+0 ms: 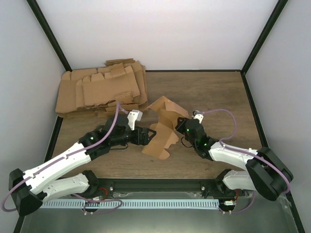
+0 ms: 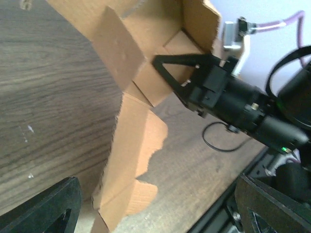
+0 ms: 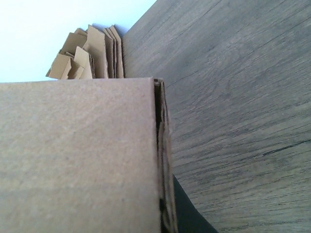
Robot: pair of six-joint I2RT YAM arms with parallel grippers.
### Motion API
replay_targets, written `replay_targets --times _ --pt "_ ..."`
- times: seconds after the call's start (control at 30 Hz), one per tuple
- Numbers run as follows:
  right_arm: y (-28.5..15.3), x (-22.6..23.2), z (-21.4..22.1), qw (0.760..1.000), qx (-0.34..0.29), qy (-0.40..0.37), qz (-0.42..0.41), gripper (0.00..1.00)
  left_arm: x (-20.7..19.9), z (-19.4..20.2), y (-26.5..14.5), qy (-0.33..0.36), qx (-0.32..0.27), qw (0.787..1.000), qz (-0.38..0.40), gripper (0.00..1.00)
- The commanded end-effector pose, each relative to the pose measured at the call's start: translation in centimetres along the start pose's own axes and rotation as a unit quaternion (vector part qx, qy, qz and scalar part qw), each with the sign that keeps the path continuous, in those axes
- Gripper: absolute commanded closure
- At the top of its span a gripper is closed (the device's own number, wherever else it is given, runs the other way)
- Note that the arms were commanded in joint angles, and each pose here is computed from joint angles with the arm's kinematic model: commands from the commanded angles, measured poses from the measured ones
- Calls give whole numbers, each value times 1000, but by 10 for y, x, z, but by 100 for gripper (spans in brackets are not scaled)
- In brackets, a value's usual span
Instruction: Fold the paper box
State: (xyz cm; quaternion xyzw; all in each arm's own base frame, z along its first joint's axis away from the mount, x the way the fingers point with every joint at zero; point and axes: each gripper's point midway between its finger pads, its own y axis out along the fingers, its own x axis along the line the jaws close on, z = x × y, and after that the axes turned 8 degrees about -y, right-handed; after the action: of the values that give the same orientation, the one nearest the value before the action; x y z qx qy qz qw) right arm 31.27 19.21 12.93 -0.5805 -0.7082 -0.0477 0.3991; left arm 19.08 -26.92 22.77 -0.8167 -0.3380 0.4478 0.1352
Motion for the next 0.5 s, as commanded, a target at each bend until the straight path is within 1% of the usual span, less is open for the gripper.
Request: replay_targets --times 0.0,0.1,0.2,0.3,0.43,0.47 --pt "-3 8 -12 999 -20 23 -16 99 13 -13 13 10 -33 999 -40 12" --pt "-4 11 -12 999 -16 24 -20 99 19 -8 26 21 -13 998 -53 15" --pt "-6 14 -13 999 -14 27 -26 99 25 -2 37 25 6 997 -66 23" --pt "-7 14 -11 999 -10 36 -29 99 32 0 40 31 11 996 -80 38" --pt "-6 16 -3 998 5 46 -43 99 30 -5 36 45 7 995 -85 66" --pt "-5 16 0 998 11 51 -47 99 29 -5 35 49 7 995 -85 75"
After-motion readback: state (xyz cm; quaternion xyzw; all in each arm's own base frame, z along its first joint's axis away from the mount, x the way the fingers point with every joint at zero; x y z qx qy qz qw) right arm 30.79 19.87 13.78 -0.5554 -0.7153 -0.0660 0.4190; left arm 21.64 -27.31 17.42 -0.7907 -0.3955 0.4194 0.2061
